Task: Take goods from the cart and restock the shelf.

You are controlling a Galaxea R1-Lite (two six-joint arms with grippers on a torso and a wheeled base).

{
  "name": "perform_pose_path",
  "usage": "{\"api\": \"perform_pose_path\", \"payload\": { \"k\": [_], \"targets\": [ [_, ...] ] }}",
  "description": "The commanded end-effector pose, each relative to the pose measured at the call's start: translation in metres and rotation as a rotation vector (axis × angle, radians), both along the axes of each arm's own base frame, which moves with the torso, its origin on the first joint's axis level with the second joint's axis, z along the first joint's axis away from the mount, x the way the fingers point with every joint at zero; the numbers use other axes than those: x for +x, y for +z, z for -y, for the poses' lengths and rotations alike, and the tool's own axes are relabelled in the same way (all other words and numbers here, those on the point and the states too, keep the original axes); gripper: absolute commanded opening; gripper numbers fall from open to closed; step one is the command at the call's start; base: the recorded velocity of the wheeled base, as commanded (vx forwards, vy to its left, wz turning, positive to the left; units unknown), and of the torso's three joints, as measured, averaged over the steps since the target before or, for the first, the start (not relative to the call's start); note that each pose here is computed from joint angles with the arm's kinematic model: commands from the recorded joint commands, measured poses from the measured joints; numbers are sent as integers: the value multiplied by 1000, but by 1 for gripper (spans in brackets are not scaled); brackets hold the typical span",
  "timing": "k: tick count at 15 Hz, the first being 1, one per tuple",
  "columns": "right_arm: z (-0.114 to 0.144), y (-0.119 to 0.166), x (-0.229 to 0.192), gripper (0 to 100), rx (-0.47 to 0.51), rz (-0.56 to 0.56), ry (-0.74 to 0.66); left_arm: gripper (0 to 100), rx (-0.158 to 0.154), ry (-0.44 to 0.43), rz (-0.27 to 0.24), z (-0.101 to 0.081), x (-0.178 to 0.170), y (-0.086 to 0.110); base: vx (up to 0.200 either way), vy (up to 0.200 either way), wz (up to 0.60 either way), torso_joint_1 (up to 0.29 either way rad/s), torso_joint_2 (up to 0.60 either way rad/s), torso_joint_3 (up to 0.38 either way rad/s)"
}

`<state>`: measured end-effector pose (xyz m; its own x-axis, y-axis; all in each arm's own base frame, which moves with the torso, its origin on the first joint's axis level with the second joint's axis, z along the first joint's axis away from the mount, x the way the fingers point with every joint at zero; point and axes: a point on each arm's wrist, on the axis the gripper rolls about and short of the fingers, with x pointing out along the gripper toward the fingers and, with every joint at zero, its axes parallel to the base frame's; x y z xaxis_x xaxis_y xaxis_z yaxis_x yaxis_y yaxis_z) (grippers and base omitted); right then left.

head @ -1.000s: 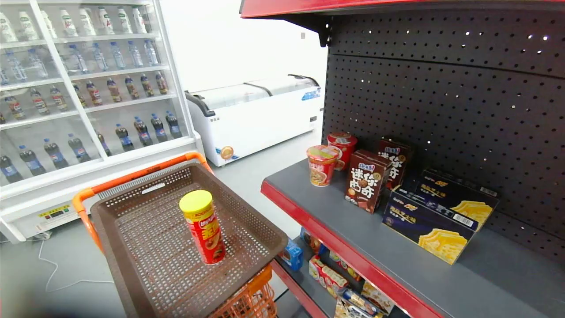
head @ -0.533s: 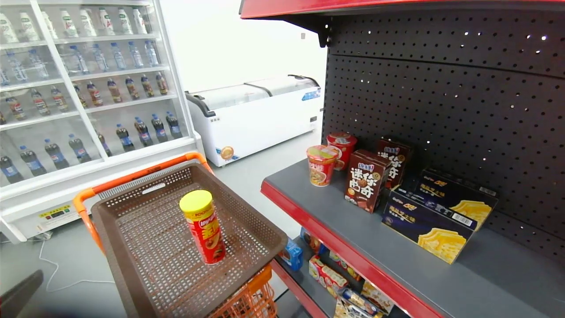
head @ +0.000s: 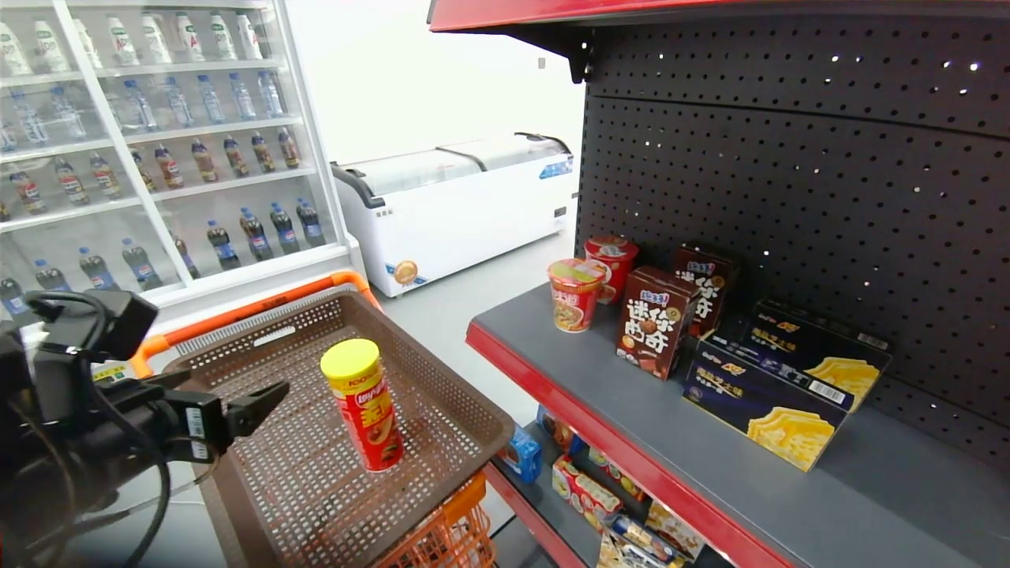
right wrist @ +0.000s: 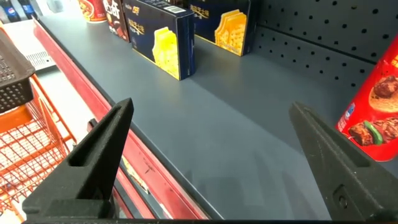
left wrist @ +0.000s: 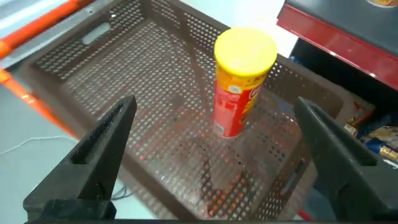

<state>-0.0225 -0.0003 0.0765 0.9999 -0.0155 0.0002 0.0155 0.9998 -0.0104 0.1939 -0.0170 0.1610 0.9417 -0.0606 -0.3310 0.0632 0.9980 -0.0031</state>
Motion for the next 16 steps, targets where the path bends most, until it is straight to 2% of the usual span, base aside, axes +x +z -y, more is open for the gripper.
{"api": "perform_pose_path", "payload": {
  "k": [1, 3, 5, 6, 9, 13, 16],
  "targets": [
    [0, 0, 0, 100, 0, 0, 0, 100, 4, -50, -174, 12, 28, -54, 0, 0, 0, 0, 0, 0],
    [0, 0, 0, 100, 0, 0, 0, 100, -3, -62, -186, 15, 33, -70, 0, 0, 0, 0, 0, 0],
    [0, 0, 0, 100, 0, 0, 0, 100, 3, -72, -207, 18, 37, -89, 0, 0, 0, 0, 0, 0],
    [0, 0, 0, 100, 0, 0, 0, 100, 5, -70, -202, 17, 41, -101, 0, 0, 0, 0, 0, 0],
    [0, 0, 0, 100, 0, 0, 0, 100, -2, -85, -147, 24, 57, -120, 0, 0, 0, 0, 0, 0],
    [0, 0, 0, 100, 0, 0, 0, 100, 10, -87, -170, 25, 68, -147, 0, 0, 0, 0, 0, 0],
    [0, 0, 0, 100, 0, 0, 0, 100, 0, -86, -82, 29, 93, -162, 0, 0, 0, 0, 0, 0]
  ]
}}
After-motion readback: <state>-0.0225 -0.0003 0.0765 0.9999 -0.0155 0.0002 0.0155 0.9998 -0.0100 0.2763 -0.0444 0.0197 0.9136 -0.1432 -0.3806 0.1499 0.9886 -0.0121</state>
